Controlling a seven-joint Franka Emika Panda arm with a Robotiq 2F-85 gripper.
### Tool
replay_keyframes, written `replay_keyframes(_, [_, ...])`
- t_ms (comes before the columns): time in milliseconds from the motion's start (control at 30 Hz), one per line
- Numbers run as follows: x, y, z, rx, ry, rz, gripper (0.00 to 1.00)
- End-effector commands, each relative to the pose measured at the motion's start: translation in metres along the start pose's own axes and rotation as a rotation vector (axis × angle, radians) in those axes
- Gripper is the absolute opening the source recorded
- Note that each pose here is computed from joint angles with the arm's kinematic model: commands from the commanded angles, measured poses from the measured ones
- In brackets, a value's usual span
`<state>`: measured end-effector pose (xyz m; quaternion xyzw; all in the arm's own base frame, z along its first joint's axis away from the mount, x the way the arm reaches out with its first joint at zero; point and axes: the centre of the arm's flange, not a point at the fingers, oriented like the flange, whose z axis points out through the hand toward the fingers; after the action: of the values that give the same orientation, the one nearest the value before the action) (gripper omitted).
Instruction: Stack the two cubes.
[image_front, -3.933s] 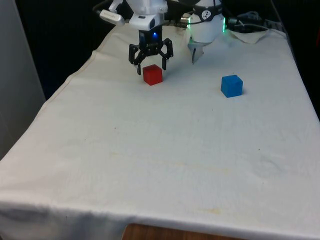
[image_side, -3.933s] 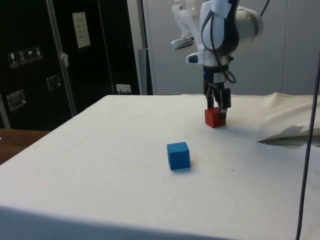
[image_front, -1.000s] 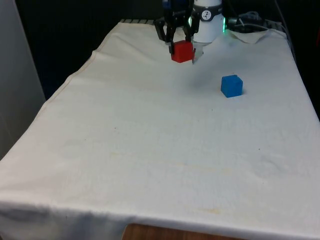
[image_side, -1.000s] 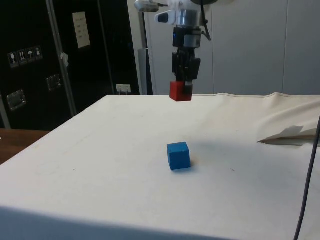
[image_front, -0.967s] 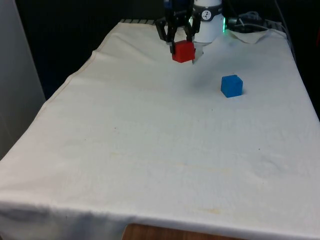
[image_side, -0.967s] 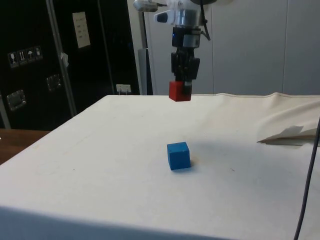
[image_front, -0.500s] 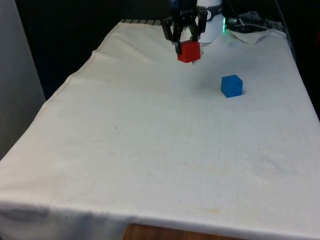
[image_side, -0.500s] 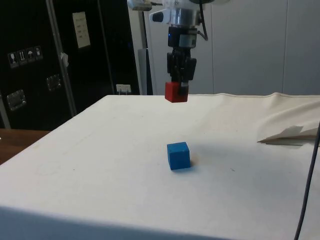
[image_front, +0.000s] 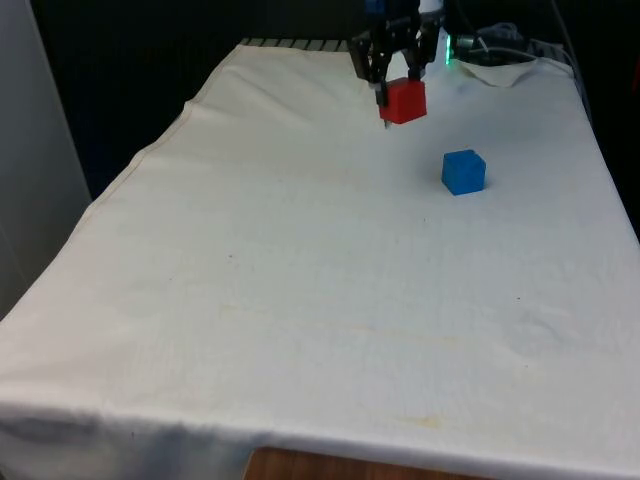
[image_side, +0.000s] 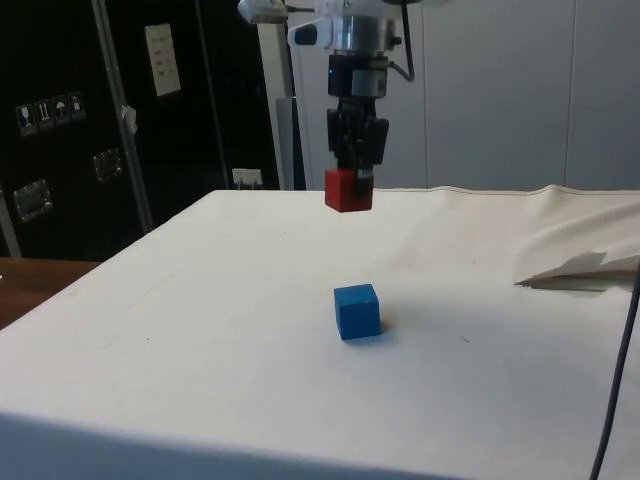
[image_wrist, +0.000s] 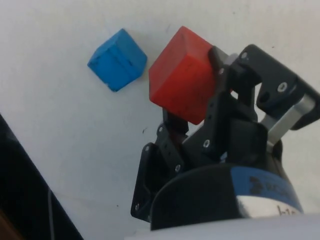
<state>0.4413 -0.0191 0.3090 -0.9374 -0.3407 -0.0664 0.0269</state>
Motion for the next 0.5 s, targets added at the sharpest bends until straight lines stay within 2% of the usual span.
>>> replay_keyframes(0, [0.001,-0.001,0.002,-0.004,-0.018,0.003,0.03])
replay_keyframes(100, [0.008,-0.010,0.004,0.010,-0.039,0.000,0.03])
replay_keyframes(133, [0.006,-0.009,0.002,0.014,-0.016,-0.001,0.03])
replay_keyframes(167, [0.009,-0.012,0.005,0.013,-0.043,0.000,0.03])
replay_keyframes(367, [0.020,-0.028,0.006,0.034,-0.075,-0.003,0.03])
replay_keyframes(433, [0.024,-0.031,0.006,0.035,-0.079,-0.003,0.03])
replay_keyframes(467, [0.022,-0.031,0.005,0.042,-0.062,-0.006,0.03])
